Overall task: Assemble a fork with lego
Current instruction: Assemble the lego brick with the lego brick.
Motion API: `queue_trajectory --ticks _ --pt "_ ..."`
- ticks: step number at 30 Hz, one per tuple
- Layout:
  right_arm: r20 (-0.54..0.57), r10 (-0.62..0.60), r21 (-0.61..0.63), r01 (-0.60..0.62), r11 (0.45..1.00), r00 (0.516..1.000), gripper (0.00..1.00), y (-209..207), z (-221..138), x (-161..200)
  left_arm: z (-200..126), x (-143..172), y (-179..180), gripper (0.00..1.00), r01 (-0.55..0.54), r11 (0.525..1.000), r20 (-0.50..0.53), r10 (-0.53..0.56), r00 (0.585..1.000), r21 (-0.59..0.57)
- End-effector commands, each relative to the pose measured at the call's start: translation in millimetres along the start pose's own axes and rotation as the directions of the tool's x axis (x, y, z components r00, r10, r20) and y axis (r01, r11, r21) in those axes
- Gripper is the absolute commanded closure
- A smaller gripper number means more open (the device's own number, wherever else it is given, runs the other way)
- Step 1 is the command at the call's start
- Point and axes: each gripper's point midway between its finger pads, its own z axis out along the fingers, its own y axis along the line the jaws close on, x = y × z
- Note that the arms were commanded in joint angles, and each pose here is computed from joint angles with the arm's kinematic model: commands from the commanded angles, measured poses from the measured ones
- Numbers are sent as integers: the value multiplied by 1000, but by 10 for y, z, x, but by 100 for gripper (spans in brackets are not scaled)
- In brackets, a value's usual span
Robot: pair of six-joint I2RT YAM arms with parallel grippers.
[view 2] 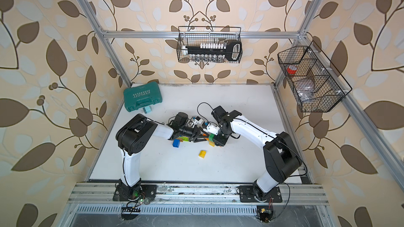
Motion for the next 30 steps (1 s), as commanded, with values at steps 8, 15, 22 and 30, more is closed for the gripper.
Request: queue_trajectory --ticks 8,15,22,30 --pt "25 22 12 -22 1000 999 46 -39 -84 -92 -59 9 30 49 14 999 40 -12 999 -49" --pt "65 29 -1 -29 1000 997 44 -16 -155 -101 -94 -13 -78 44 -17 999 53 20 998 -42" --pt "69 27 4 -27 1000 997 42 -33 -162 -98 -132 -15 -211 42 -50 998 60 51 997 -28" --pt "84 20 11 -21 1000 996 42 -32 -199 -110 -147 1 -200 42 -33 999 62 36 997 -40"
